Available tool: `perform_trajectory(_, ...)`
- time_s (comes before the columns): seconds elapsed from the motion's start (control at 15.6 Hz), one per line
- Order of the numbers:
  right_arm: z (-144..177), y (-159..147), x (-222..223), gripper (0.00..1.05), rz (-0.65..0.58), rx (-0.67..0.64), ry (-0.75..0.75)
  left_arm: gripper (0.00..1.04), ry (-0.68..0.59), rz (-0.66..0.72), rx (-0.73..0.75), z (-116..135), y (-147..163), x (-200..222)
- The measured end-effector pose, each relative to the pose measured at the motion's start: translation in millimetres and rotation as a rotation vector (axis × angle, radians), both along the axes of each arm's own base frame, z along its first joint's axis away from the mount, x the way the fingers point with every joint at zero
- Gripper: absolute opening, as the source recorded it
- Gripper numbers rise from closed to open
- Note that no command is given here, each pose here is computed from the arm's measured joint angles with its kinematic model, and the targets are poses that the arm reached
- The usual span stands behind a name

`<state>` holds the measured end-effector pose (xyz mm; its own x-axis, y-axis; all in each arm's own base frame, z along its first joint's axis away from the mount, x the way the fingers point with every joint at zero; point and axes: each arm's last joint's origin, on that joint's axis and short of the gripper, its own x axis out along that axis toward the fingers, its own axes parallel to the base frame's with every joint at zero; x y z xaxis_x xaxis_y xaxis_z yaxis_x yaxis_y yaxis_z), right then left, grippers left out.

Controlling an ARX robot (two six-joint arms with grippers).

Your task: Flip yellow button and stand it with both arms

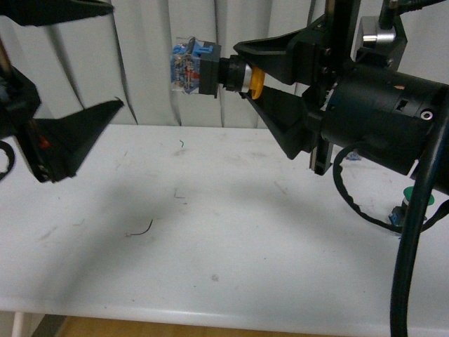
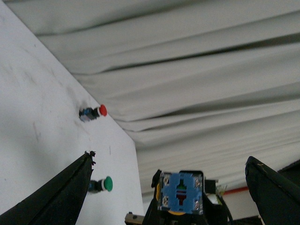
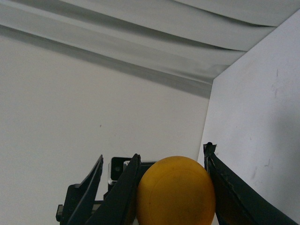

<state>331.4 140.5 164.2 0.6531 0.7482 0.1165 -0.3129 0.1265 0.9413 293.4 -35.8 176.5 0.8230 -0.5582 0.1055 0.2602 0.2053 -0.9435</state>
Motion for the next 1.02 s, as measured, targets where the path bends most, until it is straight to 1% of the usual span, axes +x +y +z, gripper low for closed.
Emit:
perform_trajectory(0.13,0.6,-12.0,0.1,0.36,-0.027,-0.001,0.003,0.98,-0.072,0.103,0.016,16.7,27.8,-10.0)
perform_trajectory(0.19,2.7,-16.9,0.8,0.36,-0.037,0.000,-0.002,0.98,-0.151,0.155,0.078,28.4,44.6,-24.1)
perform_trajectory(0.26,4.1,-20.3,1.8,0.36,-0.045,0.001,-0.008,0.98,-0.210,0.171,0.150,37.9,53.2,-36.5)
perform_trajectory(0.32,4.5,-20.6,1.8,0.36,-0.045,0.002,-0.009,0.98,-0.243,0.170,0.257,45.5,58.5,-52.9)
perform_trajectory(0.38,4.7,-20.7,1.5,0.36,-0.043,0.001,-0.010,0.98,-0.258,0.154,0.361,48.1,59.2,-69.2)
perform_trajectory(0.45,5.3,-21.1,1.4,0.36,-0.042,0.001,-0.011,0.98,-0.310,0.129,0.490,52.3,60.2,-90.2)
perform_trajectory(0.51,5.4,-22.4,1.8,0.36,-0.043,0.001,-0.012,0.98,-0.416,0.127,0.602,64.6,63.4,-109.9)
perform_trajectory(0.58,5.0,-22.7,1.5,0.36,-0.044,0.000,-0.011,0.98,-0.543,0.177,0.686,81.2,65.5,-126.3)
perform_trajectory(0.64,4.9,-22.7,1.5,0.36,-0.045,0.000,-0.010,0.91,-0.496,0.279,0.759,90.1,58.8,-131.0)
perform_trajectory(0.7,5.4,-22.1,1.0,0.36,-0.042,0.000,-0.012,0.80,-0.433,0.387,0.874,86.4,51.3,-135.4)
perform_trajectory(0.77,6.2,-21.9,0.8,0.36,-0.043,0.000,-0.015,0.67,-0.331,0.473,1.026,66.5,49.6,-140.3)
perform_trajectory(0.83,6.6,-22.0,0.8,0.36,-0.045,-0.001,-0.017,0.56,-0.255,0.546,1.123,50.0,51.9,-143.1)
perform_trajectory(0.9,6.8,-22.1,0.8,0.36,-0.050,-0.004,-0.023,0.45,-0.228,0.572,1.176,41.0,51.8,-145.1)
perform_trajectory(1.02,6.6,-20.1,0.1,0.36,-0.045,-0.010,-0.026,0.22,-0.279,0.577,1.210,35.9,46.2,-153.1)
